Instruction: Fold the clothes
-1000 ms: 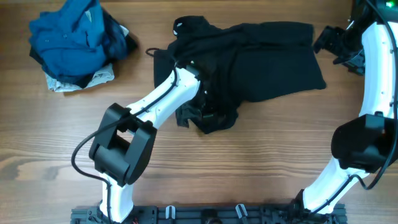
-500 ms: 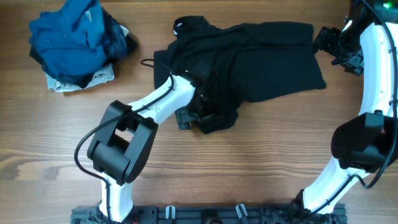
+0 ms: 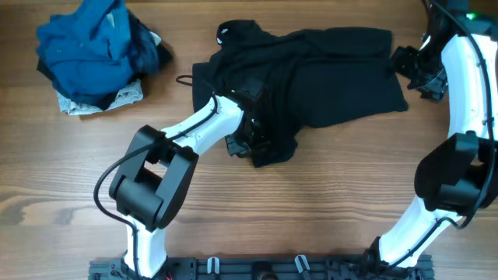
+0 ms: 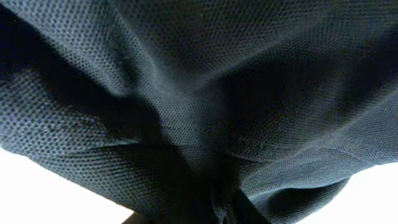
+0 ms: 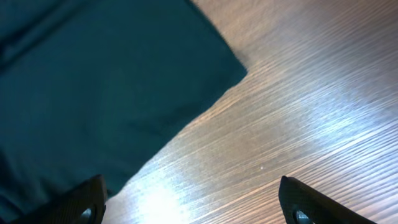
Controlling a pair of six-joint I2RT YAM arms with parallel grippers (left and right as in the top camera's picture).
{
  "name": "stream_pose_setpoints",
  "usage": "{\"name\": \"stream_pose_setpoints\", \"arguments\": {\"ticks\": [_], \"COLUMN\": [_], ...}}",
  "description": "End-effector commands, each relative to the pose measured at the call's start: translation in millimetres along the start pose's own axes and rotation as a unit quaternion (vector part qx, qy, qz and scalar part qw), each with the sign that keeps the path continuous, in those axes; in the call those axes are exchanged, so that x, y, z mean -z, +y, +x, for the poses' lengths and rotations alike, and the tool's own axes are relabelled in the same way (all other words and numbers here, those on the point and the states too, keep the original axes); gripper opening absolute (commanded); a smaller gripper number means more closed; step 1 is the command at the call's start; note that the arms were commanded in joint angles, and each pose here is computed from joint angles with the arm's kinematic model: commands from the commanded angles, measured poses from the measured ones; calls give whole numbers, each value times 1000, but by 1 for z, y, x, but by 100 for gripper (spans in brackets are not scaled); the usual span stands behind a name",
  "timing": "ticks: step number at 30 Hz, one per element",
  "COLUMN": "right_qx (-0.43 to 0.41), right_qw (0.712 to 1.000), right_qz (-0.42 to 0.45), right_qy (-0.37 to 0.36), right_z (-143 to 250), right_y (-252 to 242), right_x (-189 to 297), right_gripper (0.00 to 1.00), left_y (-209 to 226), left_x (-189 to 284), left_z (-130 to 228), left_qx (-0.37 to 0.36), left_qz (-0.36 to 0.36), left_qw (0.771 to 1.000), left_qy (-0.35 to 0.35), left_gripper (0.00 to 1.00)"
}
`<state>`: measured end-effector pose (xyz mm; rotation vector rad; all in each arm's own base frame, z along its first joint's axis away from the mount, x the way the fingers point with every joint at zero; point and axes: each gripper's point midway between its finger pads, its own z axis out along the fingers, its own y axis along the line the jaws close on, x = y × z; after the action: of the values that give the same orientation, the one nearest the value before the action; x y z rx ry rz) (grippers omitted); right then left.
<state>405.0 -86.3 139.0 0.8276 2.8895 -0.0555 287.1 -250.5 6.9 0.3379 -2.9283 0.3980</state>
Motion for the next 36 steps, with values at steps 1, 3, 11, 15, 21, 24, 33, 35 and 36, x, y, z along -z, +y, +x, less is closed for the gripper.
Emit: {"name": "stream_pose_setpoints", "arguments": {"ticks": [1, 3, 11, 15, 21, 24, 33, 35, 36], "right_qx": [4, 13, -91, -125, -123, -122, -139, -148, -149], "right_qw": [999, 998, 996, 992, 991, 991, 990, 988, 988], "right_qz": [-31, -44, -11, 17, 30, 28, 28, 43, 45], "right_qy": [33, 33, 19, 26, 52, 45, 25, 19, 20], "right_z": [13, 15, 12, 12, 18, 13, 4, 2, 2], "right_y": [9, 14, 3, -5, -5, -4, -3, -9, -11], "right_x": [-33, -47, -71, -87, -117, -123, -126, -128, -129], "right_gripper": [84, 94, 100, 99, 97, 96, 91, 91, 91], "left_y": [8, 9, 9, 9, 10, 10, 15, 16, 17], "left_x": [-3, -3, -3, -3, -3, -3, -3, -3, -3], "left_z": [1, 1, 1, 1, 3, 4, 9, 10, 10], "left_qx": [13, 13, 13, 13, 15, 15, 20, 21, 21], "left_qz": [-7, -7, -7, -8, -11, -10, -21, -23, -24], "left_qw": [1000, 1000, 1000, 1000, 1000, 1000, 999, 999, 999], "left_qy": [12, 13, 12, 13, 17, 18, 28, 30, 31], "left_gripper": [24, 24, 25, 25, 23, 22, 23, 23, 23]}}
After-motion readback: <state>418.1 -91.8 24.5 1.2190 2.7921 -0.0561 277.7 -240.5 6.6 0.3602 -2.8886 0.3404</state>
